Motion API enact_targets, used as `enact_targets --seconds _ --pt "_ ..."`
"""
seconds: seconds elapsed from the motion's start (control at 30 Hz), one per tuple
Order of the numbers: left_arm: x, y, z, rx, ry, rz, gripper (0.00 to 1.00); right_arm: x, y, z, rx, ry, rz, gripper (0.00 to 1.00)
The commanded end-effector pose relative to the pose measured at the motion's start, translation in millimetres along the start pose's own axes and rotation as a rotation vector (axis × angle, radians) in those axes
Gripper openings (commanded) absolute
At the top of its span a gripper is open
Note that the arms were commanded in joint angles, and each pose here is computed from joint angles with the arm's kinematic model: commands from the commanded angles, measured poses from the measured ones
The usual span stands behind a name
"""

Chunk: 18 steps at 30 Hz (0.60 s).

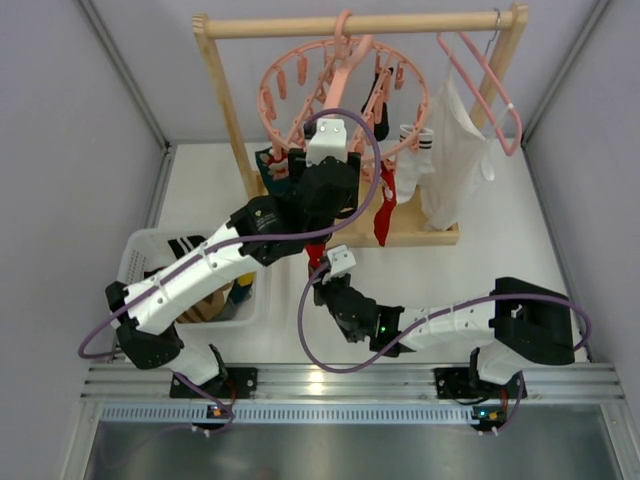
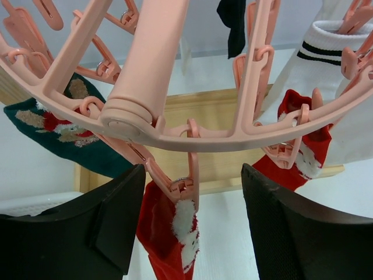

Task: Remove the socks clipped to the hanger

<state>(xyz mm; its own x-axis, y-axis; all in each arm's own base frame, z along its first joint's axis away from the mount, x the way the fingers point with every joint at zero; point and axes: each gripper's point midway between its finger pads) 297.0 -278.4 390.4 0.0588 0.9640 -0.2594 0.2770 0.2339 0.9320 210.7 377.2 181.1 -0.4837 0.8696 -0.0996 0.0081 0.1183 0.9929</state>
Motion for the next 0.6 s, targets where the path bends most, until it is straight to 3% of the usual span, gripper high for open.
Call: enact_targets --seconds 0.0,0.27,0.5,0.57 --pt "10 8 5 -0.023 0.024 -0.025 0.70 10 22 -5 -0.042 0.024 0.036 0.00" --pt "11 14 16 -0.035 0.050 -0.010 0.61 16 20 -5 -0.041 0.035 0.016 0.00" --pt "12 13 21 -0.042 0.073 0.012 0.42 16 17 -4 -0.038 0.036 0.015 0.00" --pt "12 13 22 -0.041 0.073 0.012 0.30 16 17 -5 -0.037 0.037 0.018 0.00"
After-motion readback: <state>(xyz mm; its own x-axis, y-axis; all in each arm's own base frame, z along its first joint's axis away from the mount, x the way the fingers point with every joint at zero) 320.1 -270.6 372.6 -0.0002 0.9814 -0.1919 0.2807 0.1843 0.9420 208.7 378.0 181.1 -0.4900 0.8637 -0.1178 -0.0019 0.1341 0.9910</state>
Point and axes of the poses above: each gripper's point midway between its finger pads, its own z axis out along the fingers, its own x axis along the line the jaws close on, y = z × x, and after that the axes turned 13 degrees about -z, right-handed
